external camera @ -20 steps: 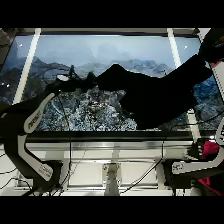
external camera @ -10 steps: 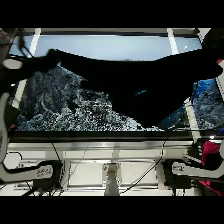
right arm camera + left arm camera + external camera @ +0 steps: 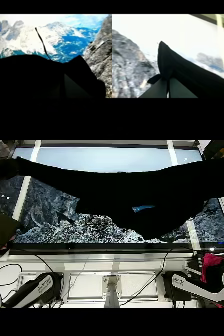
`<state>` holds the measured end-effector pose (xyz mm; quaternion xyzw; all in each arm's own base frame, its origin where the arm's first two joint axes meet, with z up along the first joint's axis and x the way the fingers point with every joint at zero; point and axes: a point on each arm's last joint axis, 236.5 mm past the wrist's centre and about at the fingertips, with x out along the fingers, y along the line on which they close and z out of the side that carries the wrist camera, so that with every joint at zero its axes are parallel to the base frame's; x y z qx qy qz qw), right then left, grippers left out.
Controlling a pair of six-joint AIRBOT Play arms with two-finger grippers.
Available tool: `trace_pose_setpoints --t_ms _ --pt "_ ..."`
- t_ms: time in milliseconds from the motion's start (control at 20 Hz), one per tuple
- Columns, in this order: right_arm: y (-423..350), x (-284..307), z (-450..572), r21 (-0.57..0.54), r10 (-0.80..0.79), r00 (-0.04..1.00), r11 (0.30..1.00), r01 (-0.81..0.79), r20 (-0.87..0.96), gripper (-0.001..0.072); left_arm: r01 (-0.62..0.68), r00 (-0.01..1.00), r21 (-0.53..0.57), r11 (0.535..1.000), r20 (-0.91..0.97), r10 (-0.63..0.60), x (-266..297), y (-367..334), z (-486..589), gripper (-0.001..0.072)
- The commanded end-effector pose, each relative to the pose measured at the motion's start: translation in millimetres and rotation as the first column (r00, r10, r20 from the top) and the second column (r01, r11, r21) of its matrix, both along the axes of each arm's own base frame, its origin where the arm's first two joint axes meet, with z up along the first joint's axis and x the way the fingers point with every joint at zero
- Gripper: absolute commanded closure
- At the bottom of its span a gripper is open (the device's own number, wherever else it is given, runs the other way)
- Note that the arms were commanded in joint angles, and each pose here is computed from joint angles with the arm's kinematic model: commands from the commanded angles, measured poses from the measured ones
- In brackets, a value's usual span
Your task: Fold the clothes and pants, and hang the long-sleeved shirts on hangers.
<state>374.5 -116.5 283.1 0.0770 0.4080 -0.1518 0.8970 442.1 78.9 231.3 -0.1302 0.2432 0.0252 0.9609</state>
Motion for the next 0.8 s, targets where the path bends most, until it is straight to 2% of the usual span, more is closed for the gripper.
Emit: trace_pose_setpoints --t_ms 0,150,350,500,550,650,700,750 --pt "-6 -6 -2 0.004 -0.048 0.999 0.999 0.048 -0.012 0.0694 -0.078 0.994 0.073 0.994 -0.074 0.084 -27 30 -5 0.0704" --pt "-9 13 -29 0.026 -0.042 0.997 0.999 0.043 -0.064 0.0693 -0.056 0.988 0.037 0.998 -0.141 0.061 -18 25 -32 0.0704" --pt "-13 76 -73 0.089 -0.033 0.999 0.995 0.037 -0.038 0.0694 -0.082 0.996 -0.105 0.991 -0.052 0.076 32 25 -46 0.0704" --pt "-38 134 -91 0.156 -0.183 0.978 0.974 0.166 0.103 0.0694 -0.116 0.993 -0.230 0.966 -0.001 0.119 74 26 -69 0.0704" --pt "-45 149 -99 0.213 -0.262 0.955 0.949 0.231 0.135 0.0693 -0.120 0.992 -0.282 0.952 0.001 0.126 89 19 -82 0.0704" --pt "-56 177 -122 0.368 -0.436 0.885 0.859 0.356 0.161 0.0691 -0.131 0.989 -0.365 0.922 0.017 0.147 119 0 -107 0.0701" --pt "-58 192 -132 0.427 -0.481 0.859 0.824 0.373 0.177 0.0643 -0.125 0.989 -0.359 0.925 0.034 0.147 132 -11 -118 0.0609" --pt "-57 205 -141 0.482 -0.512 0.840 0.791 0.377 0.182 0.0413 -0.108 0.989 -0.310 0.945 0.060 0.133 144 -23 -128 0.0414"
